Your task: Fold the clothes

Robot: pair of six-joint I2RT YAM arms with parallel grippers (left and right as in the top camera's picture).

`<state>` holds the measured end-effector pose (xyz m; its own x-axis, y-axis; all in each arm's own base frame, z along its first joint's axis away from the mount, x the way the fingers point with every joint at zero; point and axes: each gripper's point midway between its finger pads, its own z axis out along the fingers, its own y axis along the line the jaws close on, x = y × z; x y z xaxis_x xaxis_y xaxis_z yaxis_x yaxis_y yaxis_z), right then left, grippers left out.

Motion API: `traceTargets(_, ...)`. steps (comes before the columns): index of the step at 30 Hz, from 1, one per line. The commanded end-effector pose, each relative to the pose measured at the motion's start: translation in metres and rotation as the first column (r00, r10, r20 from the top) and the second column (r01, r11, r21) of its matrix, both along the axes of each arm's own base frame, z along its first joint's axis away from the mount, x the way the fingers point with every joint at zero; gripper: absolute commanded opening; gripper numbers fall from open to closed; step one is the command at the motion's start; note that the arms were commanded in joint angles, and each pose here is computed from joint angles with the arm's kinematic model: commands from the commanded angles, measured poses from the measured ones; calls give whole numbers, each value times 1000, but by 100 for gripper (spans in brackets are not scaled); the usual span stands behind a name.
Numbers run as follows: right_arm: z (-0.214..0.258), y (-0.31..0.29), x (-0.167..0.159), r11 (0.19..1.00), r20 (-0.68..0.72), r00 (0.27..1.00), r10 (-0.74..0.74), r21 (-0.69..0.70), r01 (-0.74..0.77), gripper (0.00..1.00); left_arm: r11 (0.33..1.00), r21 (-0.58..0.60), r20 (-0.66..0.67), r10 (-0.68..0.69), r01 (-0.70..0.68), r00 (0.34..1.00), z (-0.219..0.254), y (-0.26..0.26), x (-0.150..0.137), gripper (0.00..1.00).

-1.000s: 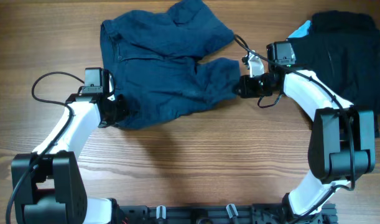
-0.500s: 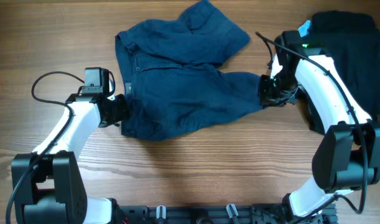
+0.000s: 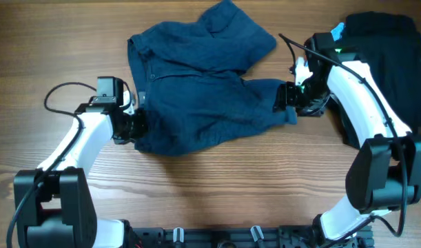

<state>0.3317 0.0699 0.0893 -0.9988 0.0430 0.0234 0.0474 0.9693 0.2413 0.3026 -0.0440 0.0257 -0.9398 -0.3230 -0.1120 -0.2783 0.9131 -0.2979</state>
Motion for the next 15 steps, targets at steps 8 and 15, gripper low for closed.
traceTargets(8, -20, 56, 10, 992, 115, 990, 86, 86, -96, 4, 986, -22, 54, -165, 167, 985, 3, -29, 1, 4)
traceTargets(15, -38, 88, 3, 983, 133, 981, 142, 93, -155, 4, 986, -18, 93, -164, 167, 982, -6, -30, 4, 4)
